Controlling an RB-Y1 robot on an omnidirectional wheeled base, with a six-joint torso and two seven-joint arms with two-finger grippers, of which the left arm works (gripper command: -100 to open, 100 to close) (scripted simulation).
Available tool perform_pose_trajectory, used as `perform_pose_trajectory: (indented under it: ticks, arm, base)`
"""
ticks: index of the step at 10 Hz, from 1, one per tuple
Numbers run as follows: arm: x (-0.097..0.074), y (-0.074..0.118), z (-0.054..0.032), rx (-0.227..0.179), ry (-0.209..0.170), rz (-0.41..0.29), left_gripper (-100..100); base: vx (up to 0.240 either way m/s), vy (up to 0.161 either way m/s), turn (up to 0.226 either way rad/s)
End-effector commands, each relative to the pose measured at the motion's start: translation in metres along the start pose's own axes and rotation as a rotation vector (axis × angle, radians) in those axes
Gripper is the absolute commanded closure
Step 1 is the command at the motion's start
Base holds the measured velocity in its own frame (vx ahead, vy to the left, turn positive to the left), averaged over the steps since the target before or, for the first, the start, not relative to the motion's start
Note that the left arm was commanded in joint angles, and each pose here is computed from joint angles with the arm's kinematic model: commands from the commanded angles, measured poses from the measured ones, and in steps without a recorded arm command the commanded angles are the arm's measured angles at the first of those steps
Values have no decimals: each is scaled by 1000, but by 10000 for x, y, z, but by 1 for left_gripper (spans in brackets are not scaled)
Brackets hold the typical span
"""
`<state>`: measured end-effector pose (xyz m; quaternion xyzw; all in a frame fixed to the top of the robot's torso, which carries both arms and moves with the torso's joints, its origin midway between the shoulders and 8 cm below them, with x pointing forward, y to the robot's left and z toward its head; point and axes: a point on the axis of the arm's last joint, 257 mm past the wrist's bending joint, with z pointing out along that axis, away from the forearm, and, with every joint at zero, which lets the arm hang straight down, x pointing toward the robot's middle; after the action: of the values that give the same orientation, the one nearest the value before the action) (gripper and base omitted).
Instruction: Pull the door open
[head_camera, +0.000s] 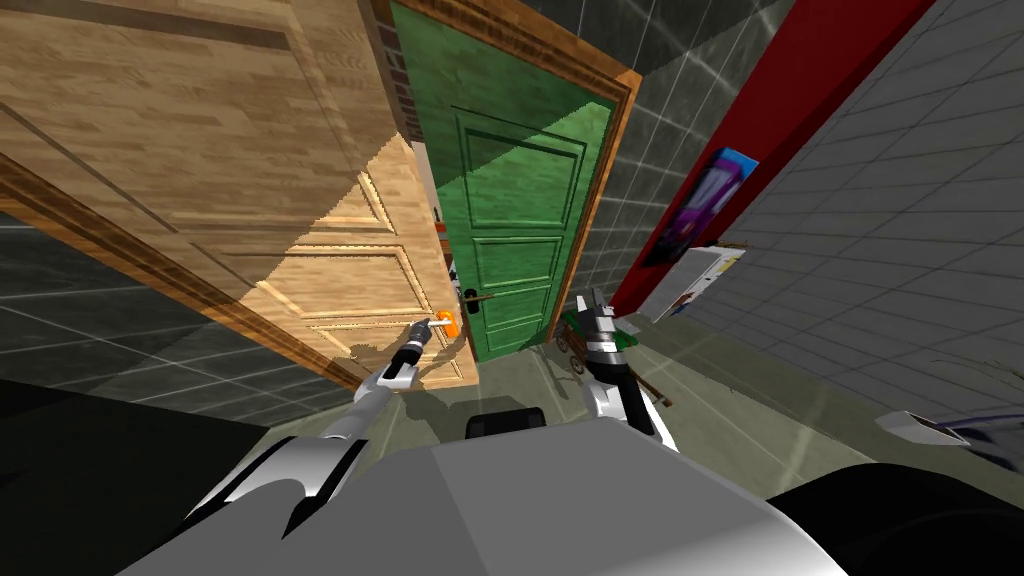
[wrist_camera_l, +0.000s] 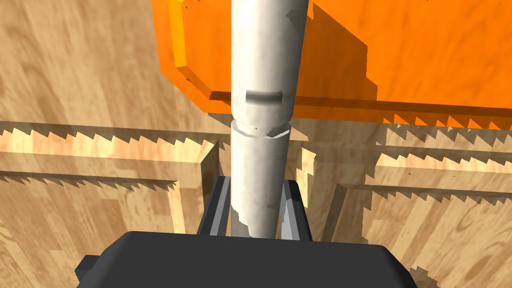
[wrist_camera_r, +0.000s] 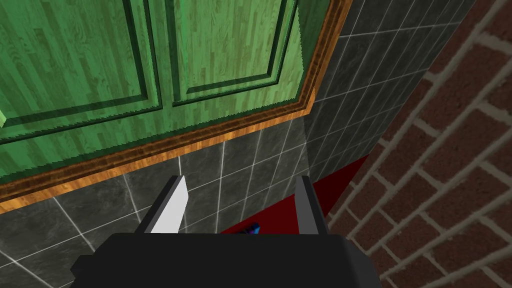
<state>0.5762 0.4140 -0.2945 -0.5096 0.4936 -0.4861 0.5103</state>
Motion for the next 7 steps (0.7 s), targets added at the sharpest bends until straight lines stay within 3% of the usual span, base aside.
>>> perform_pose_trajectory:
  ticks: [1, 4, 5, 7]
  arm:
    - [101, -21, -12, 6, 37, -4, 100]
    - [165, -20, -38, 7, 69, -8, 100]
    - [59, -27, -31, 5, 48, -1, 100]
    - [153, -26, -71, 7, 92, -1, 100]
  base:
    - [-198, 90, -153]
    - [-160, 102, -138]
    - [-74, 53, -26]
    - [-170, 71, -80]
